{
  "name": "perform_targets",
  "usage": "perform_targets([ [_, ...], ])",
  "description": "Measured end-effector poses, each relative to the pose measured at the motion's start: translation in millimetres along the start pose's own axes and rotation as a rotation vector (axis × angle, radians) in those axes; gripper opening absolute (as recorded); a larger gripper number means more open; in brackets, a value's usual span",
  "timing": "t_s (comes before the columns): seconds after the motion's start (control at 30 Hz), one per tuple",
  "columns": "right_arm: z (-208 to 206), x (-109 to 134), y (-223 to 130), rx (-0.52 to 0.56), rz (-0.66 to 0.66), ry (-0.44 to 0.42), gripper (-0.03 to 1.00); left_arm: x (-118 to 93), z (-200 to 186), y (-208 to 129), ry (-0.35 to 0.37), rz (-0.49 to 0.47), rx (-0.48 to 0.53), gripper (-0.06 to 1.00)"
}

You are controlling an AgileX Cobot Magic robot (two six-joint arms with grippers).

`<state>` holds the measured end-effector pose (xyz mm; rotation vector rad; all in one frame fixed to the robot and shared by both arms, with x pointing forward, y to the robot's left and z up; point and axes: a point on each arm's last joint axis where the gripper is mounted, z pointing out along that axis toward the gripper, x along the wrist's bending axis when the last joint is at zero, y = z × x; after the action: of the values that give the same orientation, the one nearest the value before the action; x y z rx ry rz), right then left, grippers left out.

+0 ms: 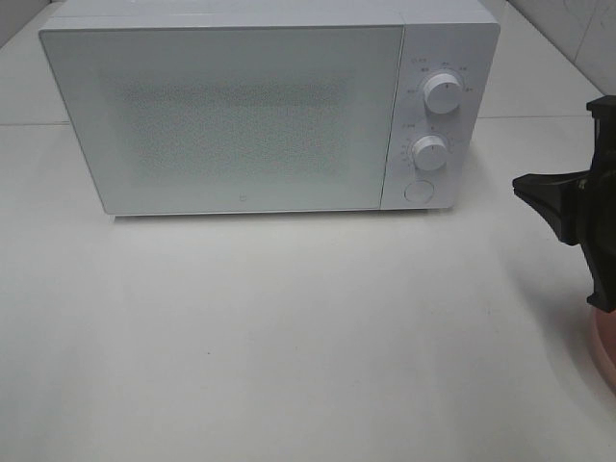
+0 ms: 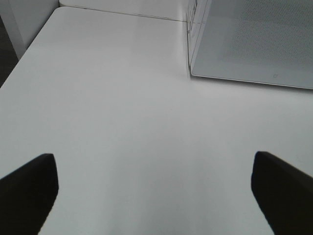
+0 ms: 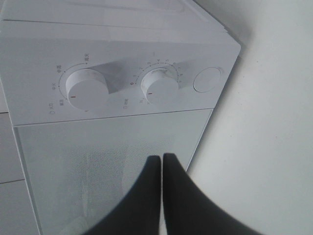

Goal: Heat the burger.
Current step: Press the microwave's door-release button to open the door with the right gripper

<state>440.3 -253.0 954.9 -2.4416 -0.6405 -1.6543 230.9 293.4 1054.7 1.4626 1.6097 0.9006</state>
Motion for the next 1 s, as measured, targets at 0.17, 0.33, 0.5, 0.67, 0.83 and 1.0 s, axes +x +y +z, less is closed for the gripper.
perform_targets([
  [0.17, 1.4, -2.3, 1.5, -0.023, 0.042, -0.018, 0.03, 0.0, 0.0, 0.0, 0.0, 0.0, 0.0, 0.99],
  [0.33, 11.2, -9.0, -11.6, 0.003, 0.092, -0.063, 0.03, 0.0, 0.0, 0.0, 0.0, 0.0, 0.0, 0.99],
  [0.5, 26.3, -18.4, -25.0, -0.006, 0.146, -0.08, 0.03, 0.0, 0.0, 0.0, 0.0, 0.0, 0.0, 0.99],
  [0.67, 43.7, -29.7, -29.6, -0.06, 0.189, -0.052, 0.03, 0.0, 0.0, 0.0, 0.0, 0.0, 0.0, 0.99],
  [0.83, 58.4, -33.4, -29.6, -0.07, 0.189, -0.067, 0.03, 0.0, 0.0, 0.0, 0.0, 0.0, 0.0, 0.99],
  [1.0, 76.2, -28.3, -28.7, -0.075, 0.191, -0.049, 0.03, 0.0, 0.0, 0.0, 0.0, 0.0, 0.0, 0.99],
])
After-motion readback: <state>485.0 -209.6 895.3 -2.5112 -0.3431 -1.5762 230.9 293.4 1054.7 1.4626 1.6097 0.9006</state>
